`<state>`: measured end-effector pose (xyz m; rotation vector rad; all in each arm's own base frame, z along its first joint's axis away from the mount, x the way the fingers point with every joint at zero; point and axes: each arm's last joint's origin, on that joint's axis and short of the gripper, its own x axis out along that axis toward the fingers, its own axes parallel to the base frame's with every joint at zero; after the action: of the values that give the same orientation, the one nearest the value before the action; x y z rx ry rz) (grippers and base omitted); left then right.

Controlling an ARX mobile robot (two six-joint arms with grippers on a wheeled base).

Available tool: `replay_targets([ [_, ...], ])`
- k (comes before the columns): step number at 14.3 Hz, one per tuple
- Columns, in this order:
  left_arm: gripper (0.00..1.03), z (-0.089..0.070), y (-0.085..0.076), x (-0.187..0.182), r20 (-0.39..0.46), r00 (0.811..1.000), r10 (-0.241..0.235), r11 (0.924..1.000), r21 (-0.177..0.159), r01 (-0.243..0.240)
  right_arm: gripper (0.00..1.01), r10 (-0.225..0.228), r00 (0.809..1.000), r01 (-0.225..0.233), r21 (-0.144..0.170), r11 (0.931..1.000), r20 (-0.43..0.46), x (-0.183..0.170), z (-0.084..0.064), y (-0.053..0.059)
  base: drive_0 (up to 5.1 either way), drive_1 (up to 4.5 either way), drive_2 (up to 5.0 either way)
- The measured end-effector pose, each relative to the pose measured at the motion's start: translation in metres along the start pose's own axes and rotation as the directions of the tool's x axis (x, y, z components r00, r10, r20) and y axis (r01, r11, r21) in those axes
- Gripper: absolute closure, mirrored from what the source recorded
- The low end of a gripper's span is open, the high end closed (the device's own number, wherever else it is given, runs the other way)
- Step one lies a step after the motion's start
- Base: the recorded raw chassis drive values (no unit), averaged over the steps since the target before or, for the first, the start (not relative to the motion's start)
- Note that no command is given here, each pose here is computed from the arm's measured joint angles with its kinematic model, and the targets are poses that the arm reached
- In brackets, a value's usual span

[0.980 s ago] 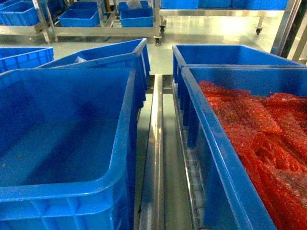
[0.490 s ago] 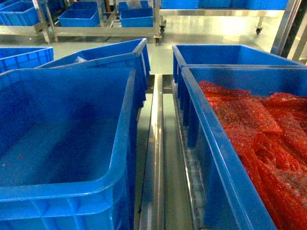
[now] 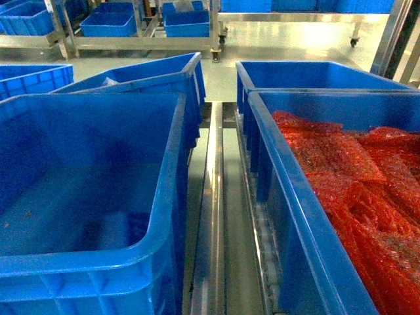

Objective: Pick blue part to blue bin on bottom shelf

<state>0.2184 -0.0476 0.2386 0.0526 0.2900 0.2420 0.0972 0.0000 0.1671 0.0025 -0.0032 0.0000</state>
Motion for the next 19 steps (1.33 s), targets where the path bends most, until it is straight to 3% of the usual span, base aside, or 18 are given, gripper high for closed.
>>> replay_targets([
  [1, 0.08, 0.001, 0.001, 0.001, 0.055, 0.998, -0.033, 0.9991, -0.025, 0.035, 0.03, 0.0, 1.0, 0.0, 0.0, 1.0, 0.0, 0.0, 0.0, 0.0, 0.0, 0.0, 0.0],
  [2, 0.22, -0.005, 0.009, -0.001, 0.213, 0.964, -0.158, 0.9837, -0.051, 0.173, 0.03, 0.0, 1.0, 0.0, 0.0, 1.0, 0.0, 0.0, 0.0, 0.0, 0.0, 0.0, 0.0],
  [3, 0.35, -0.019, 0.016, -0.009, 0.267, 0.94, -0.21, 0.9727, -0.04, 0.229, 0.03, 0.0, 1.0, 0.0, 0.0, 1.0, 0.0, 0.0, 0.0, 0.0, 0.0, 0.0, 0.0],
  [4, 0.49, -0.028, 0.023, -0.014, 0.284, 0.932, -0.224, 0.9693, -0.035, 0.243, 0.03, 0.0, 1.0, 0.0, 0.0, 1.0, 0.0, 0.0, 0.0, 0.0, 0.0, 0.0, 0.0],
  [7, 0.91, -0.053, 0.038, -0.027, 0.281, 0.933, -0.226, 0.9689, -0.034, 0.245, 0.03, 0.0, 1.0, 0.0, 0.0, 1.0, 0.0, 0.0, 0.0, 0.0, 0.0, 0.0, 0.0],
  [8, 0.97, -0.056, 0.04, -0.029, 0.281, 0.932, -0.227, 0.9687, -0.033, 0.246, 0.03, 0.0, 1.0, 0.0, 0.0, 1.0, 0.0, 0.0, 0.0, 0.0, 0.0, 0.0, 0.0],
  [12, 1.01, -0.065, 0.046, -0.036, 0.283, 0.932, -0.228, 0.9684, -0.032, 0.247, 0.03, 0.0, 1.0, 0.0, 0.0, 1.0, 0.0, 0.0, 0.0, 0.0, 0.0, 0.0, 0.0],
  [13, 1.01, -0.07, 0.055, -0.037, 0.281, 0.931, -0.234, 0.9672, -0.03, 0.252, 0.03, 0.0, 1.0, 0.0, 0.0, 1.0, 0.0, 0.0, 0.0, 0.0, 0.0, 0.0, 0.0],
  [14, 1.01, -0.074, 0.059, -0.039, 0.281, 0.937, -0.209, 0.9729, -0.037, 0.228, 0.03, -0.001, 1.0, 0.001, 0.0, 1.0, 0.0, 0.0, 0.0, 0.0, 0.0, 0.0, 0.0],
  [16, 1.01, -0.081, 0.059, -0.046, 0.282, 0.931, -0.232, 0.9678, -0.03, 0.25, 0.03, 0.0, 1.0, 0.0, 0.0, 1.0, 0.0, 0.0, 0.0, 0.0, 0.0, 0.0, 0.0],
  [19, 1.01, -0.087, 0.061, -0.053, 0.283, 0.931, -0.23, 0.9682, -0.031, 0.248, 0.03, 0.0, 1.0, 0.0, 0.0, 1.0, 0.0, 0.0, 0.0, 0.0, 0.0, 0.0, 0.0],
])
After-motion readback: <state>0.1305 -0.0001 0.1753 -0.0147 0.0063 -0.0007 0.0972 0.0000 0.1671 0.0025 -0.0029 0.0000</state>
